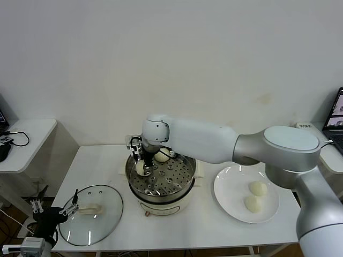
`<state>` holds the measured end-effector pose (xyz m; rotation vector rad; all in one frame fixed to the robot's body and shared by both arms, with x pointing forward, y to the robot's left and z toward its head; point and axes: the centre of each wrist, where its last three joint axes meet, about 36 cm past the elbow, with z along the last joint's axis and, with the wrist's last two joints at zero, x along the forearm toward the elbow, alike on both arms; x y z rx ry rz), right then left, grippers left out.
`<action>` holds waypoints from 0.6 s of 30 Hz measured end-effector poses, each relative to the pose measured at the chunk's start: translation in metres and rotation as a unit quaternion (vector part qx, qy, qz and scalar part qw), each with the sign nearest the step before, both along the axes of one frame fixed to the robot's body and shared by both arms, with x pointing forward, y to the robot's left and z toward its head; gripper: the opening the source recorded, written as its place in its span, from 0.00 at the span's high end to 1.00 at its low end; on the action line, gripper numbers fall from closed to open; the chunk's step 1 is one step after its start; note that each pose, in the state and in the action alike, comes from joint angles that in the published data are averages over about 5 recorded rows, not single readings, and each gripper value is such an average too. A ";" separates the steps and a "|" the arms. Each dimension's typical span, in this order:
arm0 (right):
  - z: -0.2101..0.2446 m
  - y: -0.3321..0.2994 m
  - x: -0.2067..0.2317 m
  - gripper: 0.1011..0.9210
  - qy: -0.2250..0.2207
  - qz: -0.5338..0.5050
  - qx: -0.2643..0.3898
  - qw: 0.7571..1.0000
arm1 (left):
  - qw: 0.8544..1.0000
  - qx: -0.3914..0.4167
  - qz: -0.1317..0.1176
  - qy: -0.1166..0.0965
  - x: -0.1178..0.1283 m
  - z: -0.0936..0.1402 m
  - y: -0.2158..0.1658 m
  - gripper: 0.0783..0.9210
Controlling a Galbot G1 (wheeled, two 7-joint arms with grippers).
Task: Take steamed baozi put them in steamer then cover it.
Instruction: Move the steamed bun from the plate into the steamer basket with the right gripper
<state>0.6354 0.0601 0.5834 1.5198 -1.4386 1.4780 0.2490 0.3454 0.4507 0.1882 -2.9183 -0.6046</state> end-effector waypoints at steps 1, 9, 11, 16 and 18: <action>-0.001 0.001 0.001 0.35 0.000 -0.001 0.000 1.000 | 1.000 0.000 0.000 0.000 0.000 0.000 0.000 0.12; -0.006 0.003 0.005 0.21 0.001 -0.004 -0.002 1.000 | 1.000 0.000 -0.001 -0.001 0.001 0.000 0.000 0.12; -0.004 0.002 0.005 0.15 0.002 -0.003 -0.002 1.000 | 1.000 0.001 -0.002 0.000 0.001 0.000 0.000 0.12; 0.009 -0.004 0.007 0.12 0.002 0.007 -0.005 1.000 | 1.000 0.001 -0.002 -0.001 0.001 0.000 0.000 0.12; 0.017 -0.010 0.008 0.12 0.001 0.013 -0.007 1.000 | 1.000 0.002 -0.003 -0.002 0.002 0.001 0.000 0.12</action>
